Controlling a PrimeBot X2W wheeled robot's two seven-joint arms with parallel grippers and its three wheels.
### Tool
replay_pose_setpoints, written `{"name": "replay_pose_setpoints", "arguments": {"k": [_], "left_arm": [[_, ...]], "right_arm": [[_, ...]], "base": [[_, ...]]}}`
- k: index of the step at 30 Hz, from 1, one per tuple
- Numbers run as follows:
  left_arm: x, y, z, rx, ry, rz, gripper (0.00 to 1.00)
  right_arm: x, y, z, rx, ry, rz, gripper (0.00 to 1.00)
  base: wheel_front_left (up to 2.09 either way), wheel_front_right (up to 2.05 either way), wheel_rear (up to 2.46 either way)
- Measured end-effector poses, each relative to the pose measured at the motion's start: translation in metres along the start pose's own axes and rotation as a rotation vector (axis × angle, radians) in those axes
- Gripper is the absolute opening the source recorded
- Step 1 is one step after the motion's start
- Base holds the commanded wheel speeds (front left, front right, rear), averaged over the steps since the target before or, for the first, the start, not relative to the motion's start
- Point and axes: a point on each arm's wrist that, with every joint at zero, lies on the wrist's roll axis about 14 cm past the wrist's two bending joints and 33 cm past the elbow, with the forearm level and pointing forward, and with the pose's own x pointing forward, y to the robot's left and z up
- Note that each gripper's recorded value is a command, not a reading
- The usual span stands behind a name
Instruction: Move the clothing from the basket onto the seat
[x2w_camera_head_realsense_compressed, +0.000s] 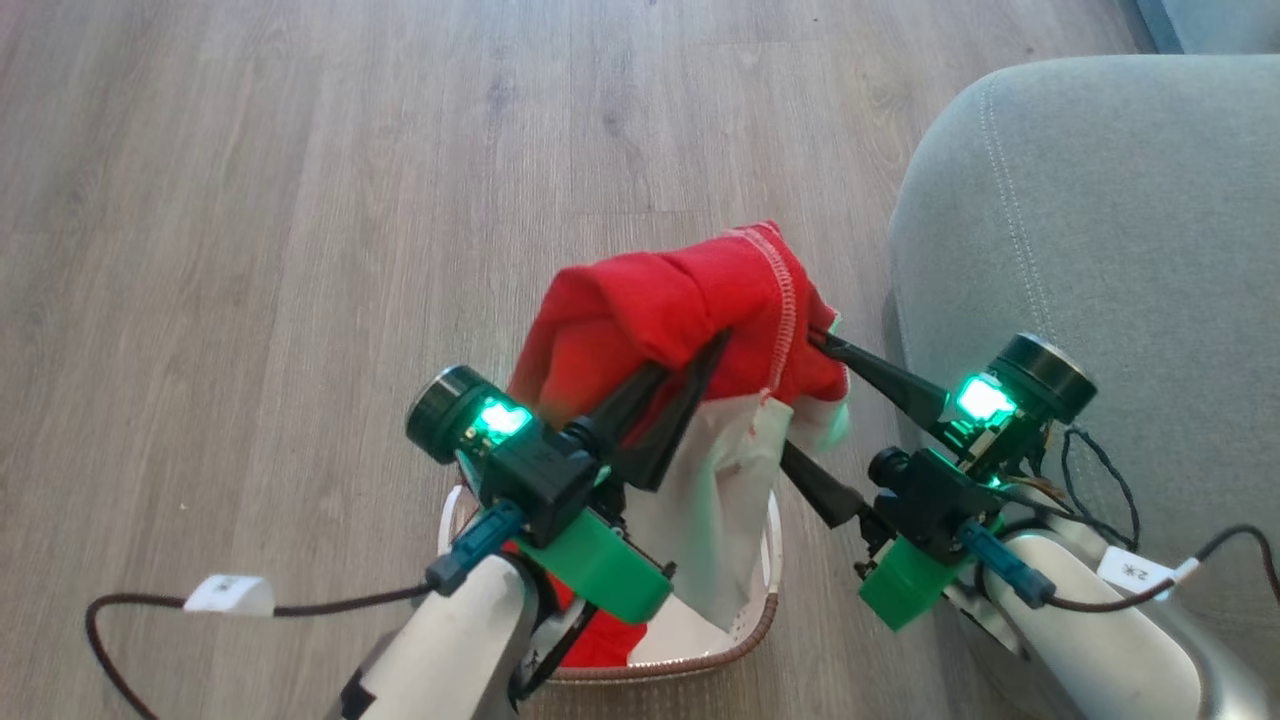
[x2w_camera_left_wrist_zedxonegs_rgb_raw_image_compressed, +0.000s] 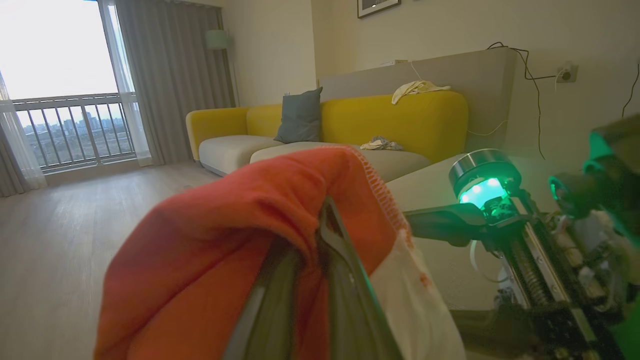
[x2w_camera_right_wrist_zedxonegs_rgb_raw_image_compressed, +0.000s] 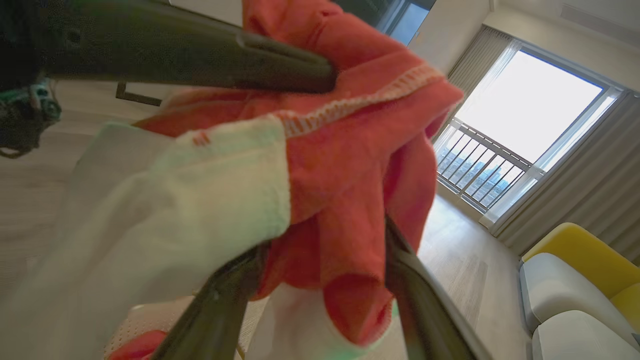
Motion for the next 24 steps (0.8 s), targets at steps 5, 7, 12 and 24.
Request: {"name": "replay_pose_setpoints", "arguments": {"k": [5, 7, 12, 24], "left_arm": [[-0.003, -0.009, -0.006, -0.004, 0.022, -0.028, 0.0], [-0.003, -0.009, -0.007, -0.004, 0.027, -0.028, 0.0], [-0.005, -0.01, -0.007, -0.013, 0.03, -0.027, 0.0], [-0.01, -0.015, -0.004, -0.011, 0.032, -0.032, 0.0]], "right_arm": [[0.007, 0.006, 0.003, -0.014, -0.01, 0.031, 1.0], [0.009, 0.009, 0.004, -0.016, -0.014, 0.043, 1.0], [0.011, 0.016, 0.006, -0.008, -0.019, 0.067, 1.0], [0.013, 0.027, 0.013, 0.004, -0.03, 0.094, 1.0]], "base": [[0.0, 0.0, 0.0], [0.0, 0.0, 0.0], [0.0, 0.0, 0.0], [0.0, 0.0, 0.0]]}}
